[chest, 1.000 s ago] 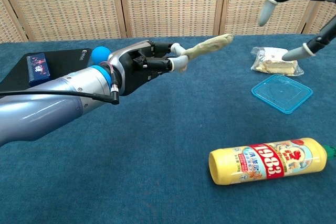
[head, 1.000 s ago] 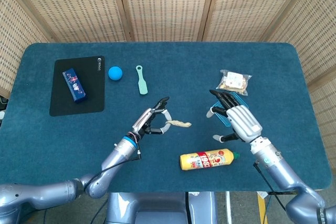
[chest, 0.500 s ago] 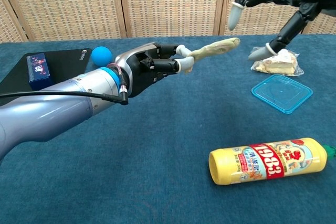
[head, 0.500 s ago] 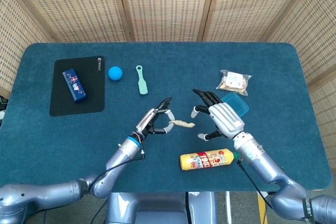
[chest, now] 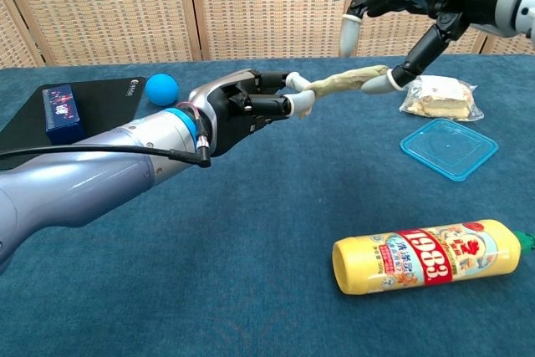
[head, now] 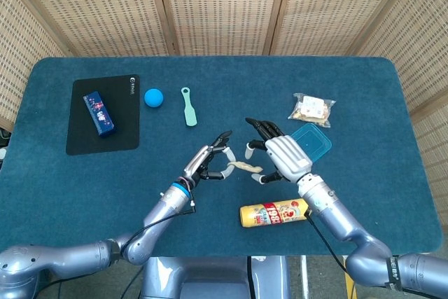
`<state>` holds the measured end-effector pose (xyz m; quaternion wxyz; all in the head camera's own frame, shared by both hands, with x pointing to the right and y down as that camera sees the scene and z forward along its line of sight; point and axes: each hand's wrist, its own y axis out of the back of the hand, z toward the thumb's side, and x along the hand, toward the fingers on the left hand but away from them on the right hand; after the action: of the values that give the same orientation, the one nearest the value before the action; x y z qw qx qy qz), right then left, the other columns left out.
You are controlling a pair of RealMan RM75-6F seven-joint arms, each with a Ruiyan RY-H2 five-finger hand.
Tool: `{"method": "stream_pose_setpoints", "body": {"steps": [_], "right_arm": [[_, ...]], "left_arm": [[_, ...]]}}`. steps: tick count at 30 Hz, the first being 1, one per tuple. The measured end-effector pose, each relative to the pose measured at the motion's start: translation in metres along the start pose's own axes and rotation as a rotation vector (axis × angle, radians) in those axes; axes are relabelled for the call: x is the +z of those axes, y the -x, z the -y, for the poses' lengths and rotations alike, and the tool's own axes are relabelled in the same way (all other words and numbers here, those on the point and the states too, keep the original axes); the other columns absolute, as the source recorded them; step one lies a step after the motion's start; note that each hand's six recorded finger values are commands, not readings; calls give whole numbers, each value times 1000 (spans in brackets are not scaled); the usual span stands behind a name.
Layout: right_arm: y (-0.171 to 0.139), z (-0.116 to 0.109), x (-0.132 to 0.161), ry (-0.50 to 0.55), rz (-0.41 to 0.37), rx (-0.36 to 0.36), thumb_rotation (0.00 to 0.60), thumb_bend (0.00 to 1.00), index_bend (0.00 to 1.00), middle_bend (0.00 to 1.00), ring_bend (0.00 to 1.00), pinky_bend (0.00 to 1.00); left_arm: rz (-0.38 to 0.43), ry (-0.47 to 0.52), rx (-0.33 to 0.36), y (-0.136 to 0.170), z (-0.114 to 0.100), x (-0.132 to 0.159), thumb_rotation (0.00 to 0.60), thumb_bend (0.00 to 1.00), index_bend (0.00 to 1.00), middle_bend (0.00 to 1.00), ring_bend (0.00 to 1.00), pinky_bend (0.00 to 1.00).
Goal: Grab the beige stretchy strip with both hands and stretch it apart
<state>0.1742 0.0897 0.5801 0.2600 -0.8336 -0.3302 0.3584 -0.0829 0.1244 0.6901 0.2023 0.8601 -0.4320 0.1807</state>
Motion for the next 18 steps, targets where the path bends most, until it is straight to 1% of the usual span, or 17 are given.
{"method": "stream_pose_setpoints", "body": {"steps": [10,18], "right_arm": [[3,3,-1,-24,7,-3,600,384,533,21,0,0],[3,3,-2,-40,11,-8,600,432,545,29,0,0]], "left_arm": [[-7,8,-14,2,4,-3,600,595,771,0,0,0],[-3,7,-17,3,4,-3,600,595,772,0,0,0]]}}
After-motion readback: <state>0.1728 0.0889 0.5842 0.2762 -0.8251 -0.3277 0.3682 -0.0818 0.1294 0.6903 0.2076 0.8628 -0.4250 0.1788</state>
